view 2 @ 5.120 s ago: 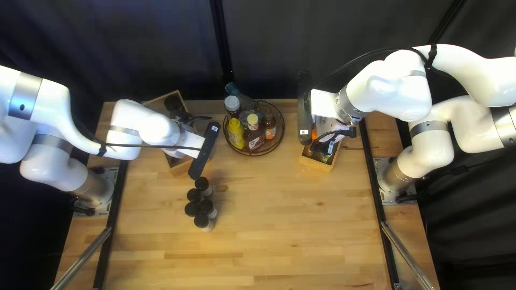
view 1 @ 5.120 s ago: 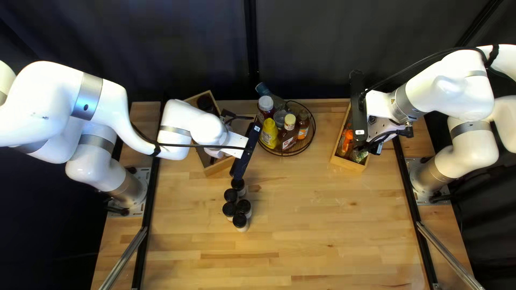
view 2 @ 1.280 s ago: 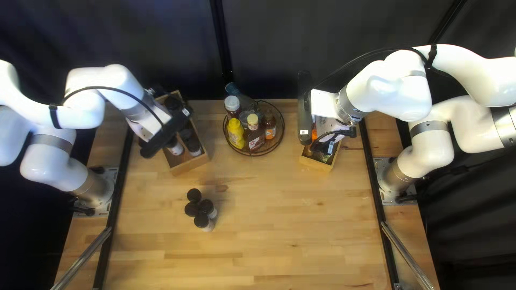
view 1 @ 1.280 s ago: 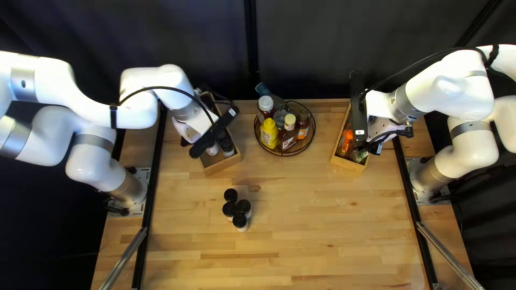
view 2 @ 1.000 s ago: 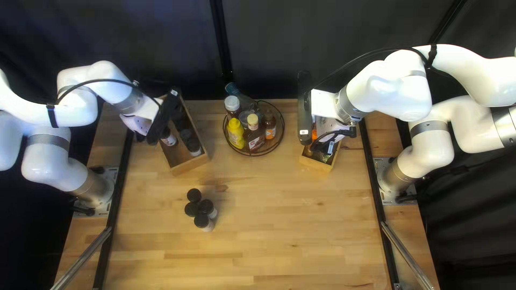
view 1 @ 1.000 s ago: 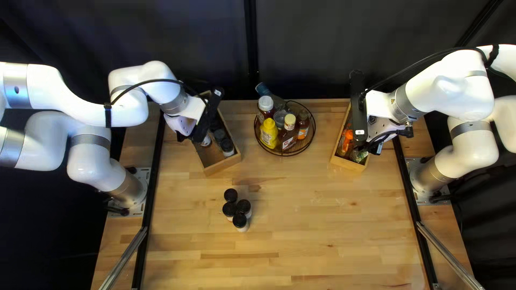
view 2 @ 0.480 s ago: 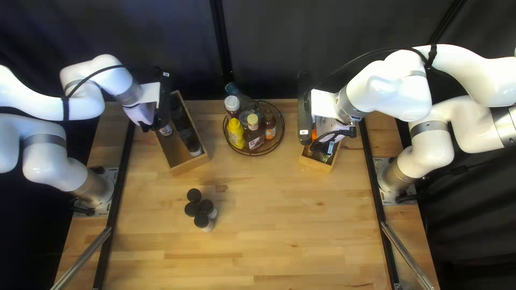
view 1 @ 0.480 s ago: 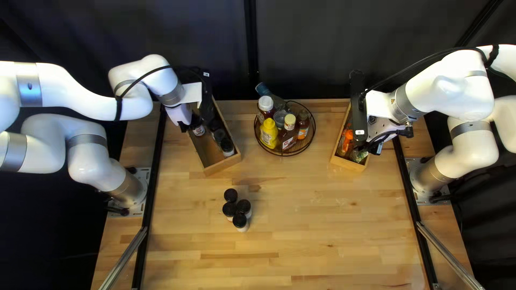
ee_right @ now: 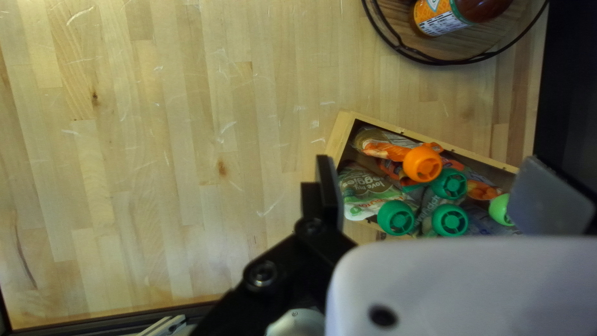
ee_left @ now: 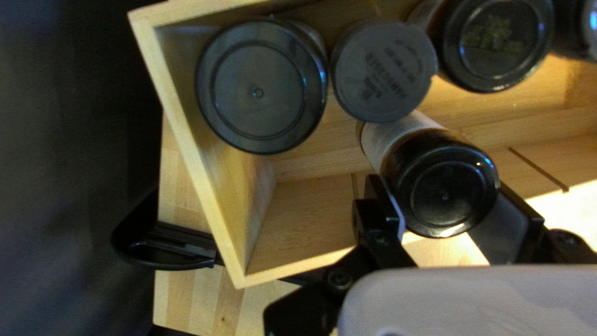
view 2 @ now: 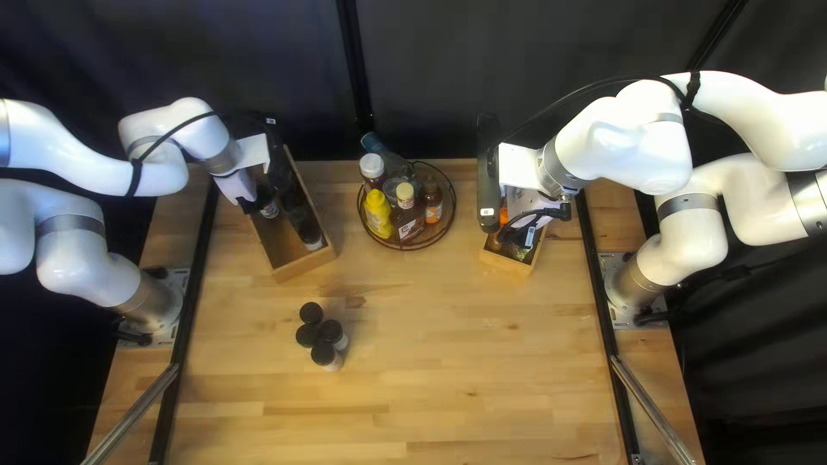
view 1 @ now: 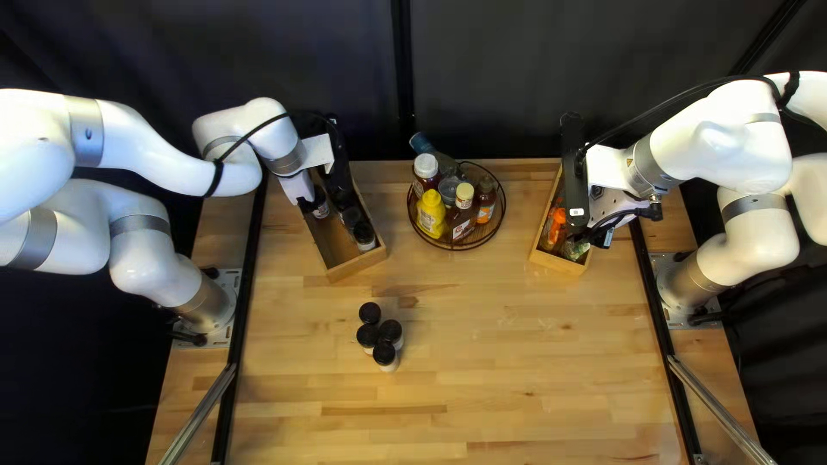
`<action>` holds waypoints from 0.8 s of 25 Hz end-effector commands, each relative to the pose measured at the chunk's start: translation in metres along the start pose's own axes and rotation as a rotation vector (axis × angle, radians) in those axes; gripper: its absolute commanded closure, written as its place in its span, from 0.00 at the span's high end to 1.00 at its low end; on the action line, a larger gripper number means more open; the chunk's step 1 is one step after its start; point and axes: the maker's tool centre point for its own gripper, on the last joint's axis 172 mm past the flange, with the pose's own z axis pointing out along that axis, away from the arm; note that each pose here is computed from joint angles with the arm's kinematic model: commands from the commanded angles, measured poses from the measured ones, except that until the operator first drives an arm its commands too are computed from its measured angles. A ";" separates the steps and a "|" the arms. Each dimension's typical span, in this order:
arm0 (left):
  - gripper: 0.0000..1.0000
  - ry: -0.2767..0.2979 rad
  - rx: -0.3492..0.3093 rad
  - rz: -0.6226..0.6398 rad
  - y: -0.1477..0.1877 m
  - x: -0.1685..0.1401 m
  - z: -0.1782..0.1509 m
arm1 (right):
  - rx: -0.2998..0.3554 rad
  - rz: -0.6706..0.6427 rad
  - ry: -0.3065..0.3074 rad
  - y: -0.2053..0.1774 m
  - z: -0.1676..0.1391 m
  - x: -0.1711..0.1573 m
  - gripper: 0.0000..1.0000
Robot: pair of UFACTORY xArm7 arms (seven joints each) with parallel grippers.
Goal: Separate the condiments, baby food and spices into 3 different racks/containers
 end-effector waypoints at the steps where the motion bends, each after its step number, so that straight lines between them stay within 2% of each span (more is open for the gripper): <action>1: 1.00 0.002 -0.005 -0.002 0.003 0.001 -0.002 | 0.000 0.000 0.000 0.000 0.000 0.000 1.00; 5: 1.00 0.010 -0.001 0.008 0.015 0.004 -0.021 | 0.000 0.000 0.000 0.000 0.000 0.000 1.00; 10: 1.00 0.025 -0.016 0.094 0.058 0.013 -0.057 | 0.000 0.000 0.000 0.000 0.000 0.000 1.00; 14: 1.00 0.034 -0.069 0.294 0.125 0.022 -0.080 | 0.000 0.000 0.000 0.000 0.000 0.000 1.00; 17: 1.00 0.037 -0.108 0.451 0.168 0.023 -0.086 | 0.000 0.000 0.000 0.000 0.000 0.000 1.00; 20: 1.00 0.030 -0.113 0.590 0.199 0.022 -0.084 | 0.000 0.000 0.000 0.000 0.000 0.000 1.00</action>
